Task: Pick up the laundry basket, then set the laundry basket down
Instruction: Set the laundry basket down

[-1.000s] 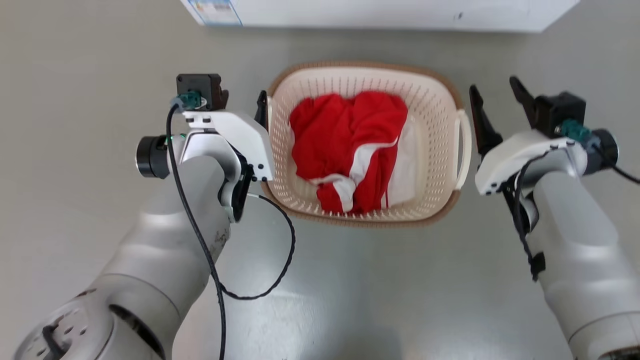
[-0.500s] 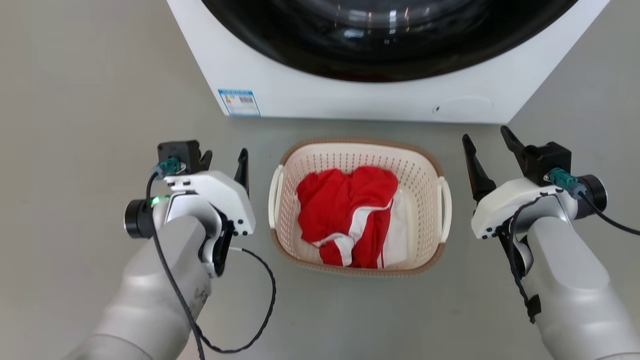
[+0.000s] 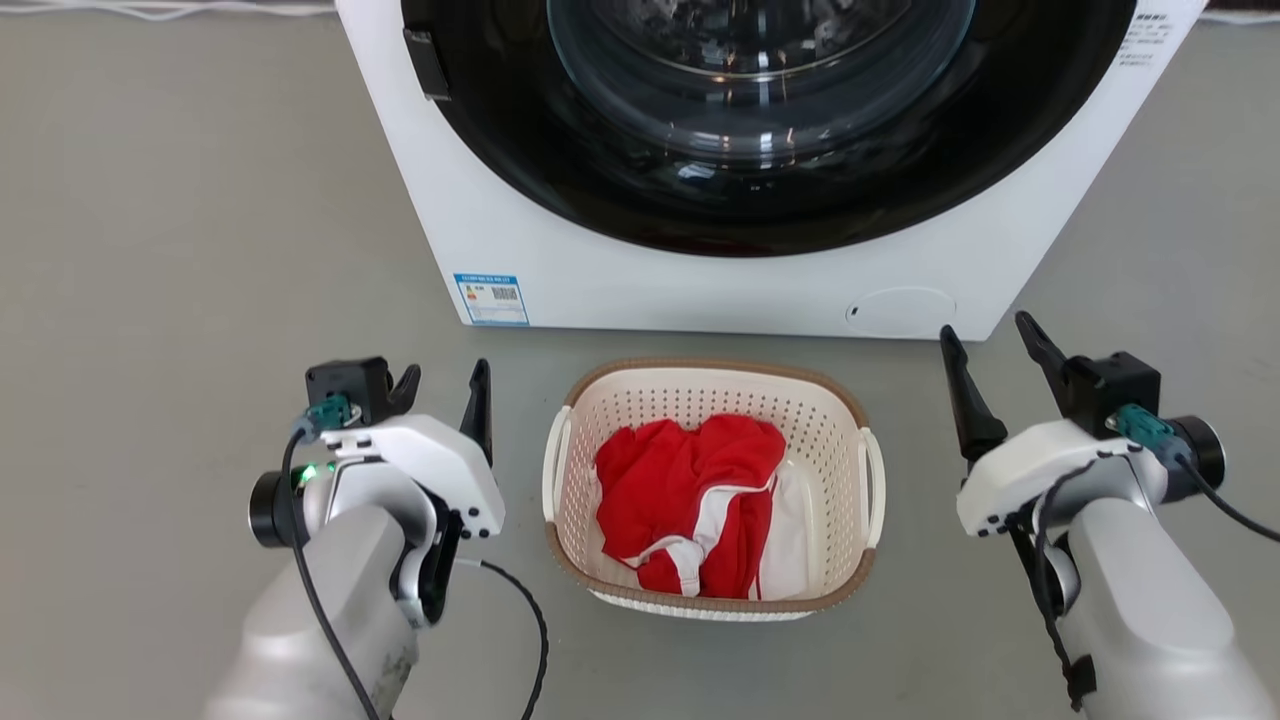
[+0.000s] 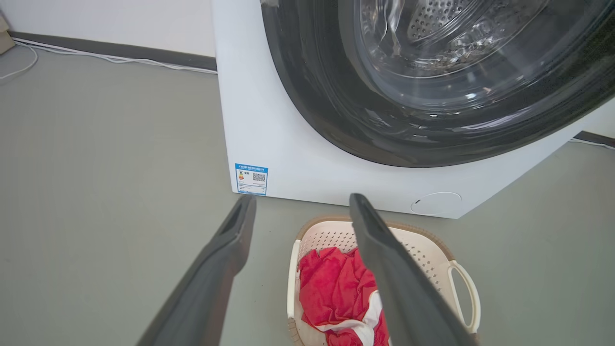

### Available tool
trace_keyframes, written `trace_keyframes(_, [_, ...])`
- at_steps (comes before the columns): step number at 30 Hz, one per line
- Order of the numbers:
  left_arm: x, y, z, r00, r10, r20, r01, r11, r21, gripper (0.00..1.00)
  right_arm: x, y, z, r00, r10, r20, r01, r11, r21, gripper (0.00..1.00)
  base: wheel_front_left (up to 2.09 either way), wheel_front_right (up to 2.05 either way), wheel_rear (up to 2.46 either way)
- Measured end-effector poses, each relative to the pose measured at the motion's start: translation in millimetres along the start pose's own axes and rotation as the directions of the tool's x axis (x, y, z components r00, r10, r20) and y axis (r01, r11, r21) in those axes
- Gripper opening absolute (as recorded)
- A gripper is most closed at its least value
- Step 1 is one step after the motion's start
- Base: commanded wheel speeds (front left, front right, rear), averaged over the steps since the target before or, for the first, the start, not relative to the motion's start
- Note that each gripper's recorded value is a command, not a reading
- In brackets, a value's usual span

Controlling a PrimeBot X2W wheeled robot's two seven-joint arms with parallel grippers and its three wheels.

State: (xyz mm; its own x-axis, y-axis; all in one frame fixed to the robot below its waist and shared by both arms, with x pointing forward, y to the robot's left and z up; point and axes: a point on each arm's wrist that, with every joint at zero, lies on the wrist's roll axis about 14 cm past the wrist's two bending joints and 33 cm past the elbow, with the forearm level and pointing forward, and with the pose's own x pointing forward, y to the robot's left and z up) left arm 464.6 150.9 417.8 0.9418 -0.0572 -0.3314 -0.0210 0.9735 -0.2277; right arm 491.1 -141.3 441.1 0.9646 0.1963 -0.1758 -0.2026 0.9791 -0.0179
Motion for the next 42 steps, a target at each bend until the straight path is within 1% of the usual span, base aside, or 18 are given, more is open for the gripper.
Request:
trace_keyframes(4, [-11.1,2.1,1.5,1.000,0.004,0.024,-0.004,1.000,-0.014,1.00,-10.6,-3.0,4.7,1.000,-0.013,0.019,0.013,1.000,0.009,1.00,0.00,0.00,0.00])
trace_keyframes(9, [-26.9,7.0,1.9,0.999,0.005,0.051,-0.006,1.000,0.011,1.00,-25.2,-4.9,9.4,0.999,-0.023,0.039,0.023,1.000,0.008,1.00,0.00,0.00,0.00])
trace_keyframes(14, [-43.2,8.3,0.3,0.997,0.010,0.076,-0.010,1.000,0.005,1.00,-41.6,-6.6,12.4,0.998,-0.035,0.055,0.035,0.999,0.008,1.00,0.00,0.00,0.00])
trace_keyframes(19, [-57.2,10.4,0.5,0.995,0.011,0.102,-0.014,0.999,0.032,1.00,-58.3,-7.1,12.8,0.997,-0.049,0.067,0.048,0.999,0.016,1.00,0.00,0.00,0.00])
trace_keyframes(21, [-63.1,12.9,1.8,0.993,0.020,0.115,-0.022,1.000,0.015,1.00,-66.3,-7.7,10.6,0.996,-0.055,0.064,0.054,0.998,0.019,1.00,0.00,0.00,0.00])
trace_keyframes(29, [-85.3,20.4,-3.2,0.990,0.032,0.140,-0.034,0.999,0.015,1.00,-96.2,-15.4,0.3,0.993,-0.102,0.057,0.100,0.994,0.045,1.00,0.00,0.00,0.00])
trace_keyframes(37, [-100.5,23.3,-7.1,0.987,0.039,0.158,-0.041,0.999,0.008,1.00,-111.6,-19.9,-0.3,0.989,-0.132,0.070,0.128,0.990,0.062,1.00,0.00,0.00,0.00])
trace_keyframes(42, [-106.3,22.3,-11.3,0.987,0.039,0.157,-0.041,0.999,0.007,1.00,-117.5,-17.9,-5.2,0.989,-0.135,0.062,0.131,0.990,0.058,1.00,0.00,0.00,0.00])
